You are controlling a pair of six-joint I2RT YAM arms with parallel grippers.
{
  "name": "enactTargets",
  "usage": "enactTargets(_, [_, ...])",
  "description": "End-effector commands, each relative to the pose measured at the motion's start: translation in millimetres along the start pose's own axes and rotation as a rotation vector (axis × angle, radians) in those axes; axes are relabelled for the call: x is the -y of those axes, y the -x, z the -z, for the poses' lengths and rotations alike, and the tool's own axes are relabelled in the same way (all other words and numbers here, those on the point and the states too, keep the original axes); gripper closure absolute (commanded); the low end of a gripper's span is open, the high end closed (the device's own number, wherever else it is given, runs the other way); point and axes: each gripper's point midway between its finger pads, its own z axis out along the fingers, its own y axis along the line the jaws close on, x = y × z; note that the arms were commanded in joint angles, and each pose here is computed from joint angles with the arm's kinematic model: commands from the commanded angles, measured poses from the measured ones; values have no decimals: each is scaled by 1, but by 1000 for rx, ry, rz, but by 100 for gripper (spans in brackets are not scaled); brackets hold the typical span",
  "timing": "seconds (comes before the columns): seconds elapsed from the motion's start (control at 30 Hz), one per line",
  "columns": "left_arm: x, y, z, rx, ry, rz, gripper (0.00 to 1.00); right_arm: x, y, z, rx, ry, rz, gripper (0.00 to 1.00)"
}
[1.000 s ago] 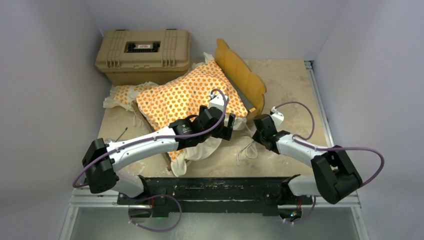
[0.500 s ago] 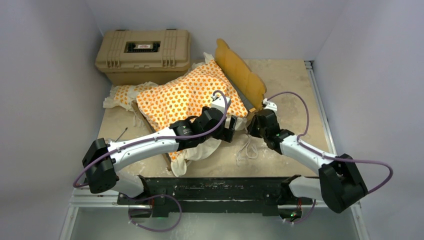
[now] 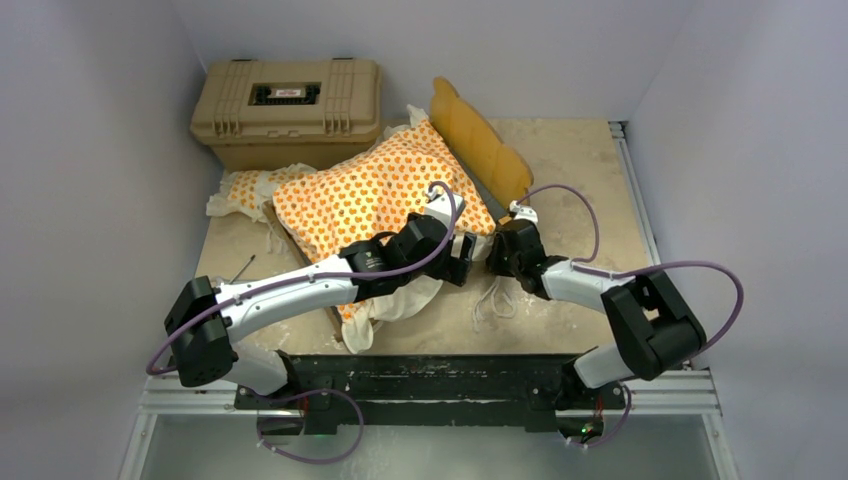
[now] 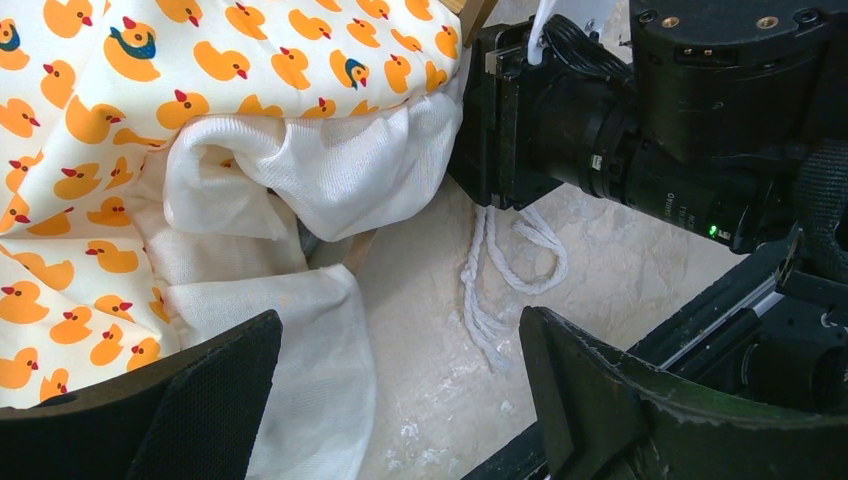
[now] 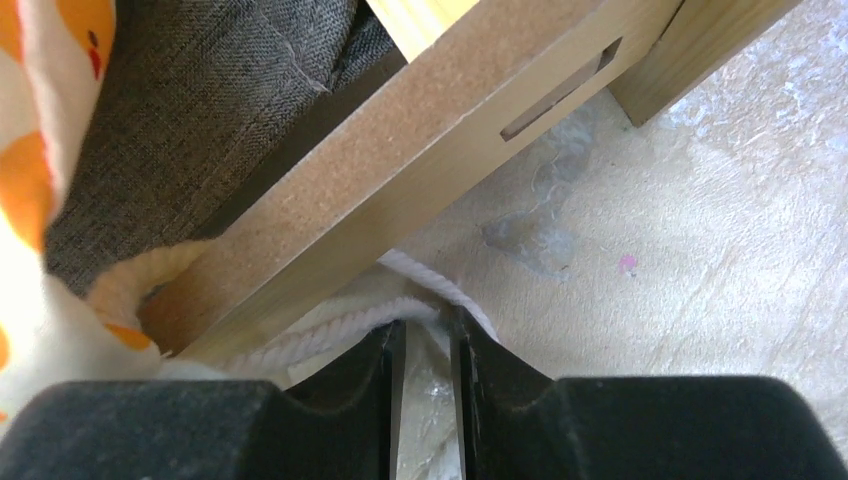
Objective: Set up the pet bed
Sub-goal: Tie the ropes to the bed frame.
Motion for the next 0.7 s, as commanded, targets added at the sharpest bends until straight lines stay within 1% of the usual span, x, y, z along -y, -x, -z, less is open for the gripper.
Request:
enactTargets(0.0, [4,8,3,28,-31,-7,11,-11,24,-2,74,32,11,76])
enactTargets(0.2, [5,6,2,26,-39,-26,11,-8,16,2,40,25,5,100])
enactTargets(0.37, [4,7,3,29,-37,-45,11,-12,14,25,-8,45,-13,100])
enactTargets(0.43, [8,3,2,15,-70,-76,12,-13,16,37,-26,44,-12,100])
enactTargets(0.53, [20,-9,-3,-13,-153,-151,13,-16,14,50,-66,57,-12,100])
enactTargets(0.6, [27,-25,-7,-45,-199,-215,14,-14,13,51,-76,46,-2,100])
enactTargets(0.67, [34,-41,-13,-47,-225,-301,16,-13,9,49,-93,40,1,100])
